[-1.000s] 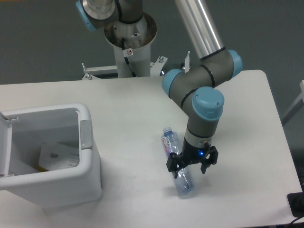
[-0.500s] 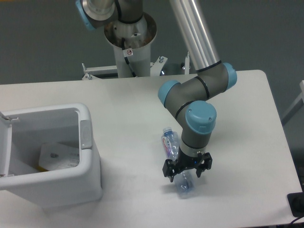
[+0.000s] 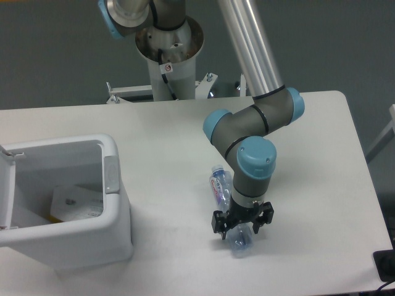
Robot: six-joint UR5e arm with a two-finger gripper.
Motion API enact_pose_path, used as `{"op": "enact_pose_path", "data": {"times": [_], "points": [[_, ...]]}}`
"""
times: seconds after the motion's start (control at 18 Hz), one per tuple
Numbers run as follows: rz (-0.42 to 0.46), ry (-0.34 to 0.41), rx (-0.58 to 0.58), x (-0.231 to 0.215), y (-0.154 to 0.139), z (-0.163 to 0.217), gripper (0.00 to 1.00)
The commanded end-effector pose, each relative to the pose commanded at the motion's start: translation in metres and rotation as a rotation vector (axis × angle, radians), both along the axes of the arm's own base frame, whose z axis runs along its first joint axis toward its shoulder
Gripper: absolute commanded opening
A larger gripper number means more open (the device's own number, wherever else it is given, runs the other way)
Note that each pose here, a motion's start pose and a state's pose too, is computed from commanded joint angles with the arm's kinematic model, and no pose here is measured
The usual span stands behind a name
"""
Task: Place the trash in the trash can
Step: 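Lower the gripper and close it around the bottle, then lift the bottle and carry it over the bin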
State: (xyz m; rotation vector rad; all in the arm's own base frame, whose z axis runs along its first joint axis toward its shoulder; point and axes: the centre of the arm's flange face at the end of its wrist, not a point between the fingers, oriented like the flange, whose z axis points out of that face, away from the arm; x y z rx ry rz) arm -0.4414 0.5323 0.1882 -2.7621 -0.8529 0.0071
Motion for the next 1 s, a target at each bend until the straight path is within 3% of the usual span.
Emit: {"op": "enact_pose_path", "data": {"times": [0.5, 0.72, 1.0], "points": [[-0.002, 0.018, 0.010, -0.001, 0.000, 0.013, 0.61], [0.006, 0.083, 0.067, -0.008, 0.004, 0.063, 0.61], [-0.003, 0.190, 0.213, -0.012, 0.014, 0.163, 0.61]]}}
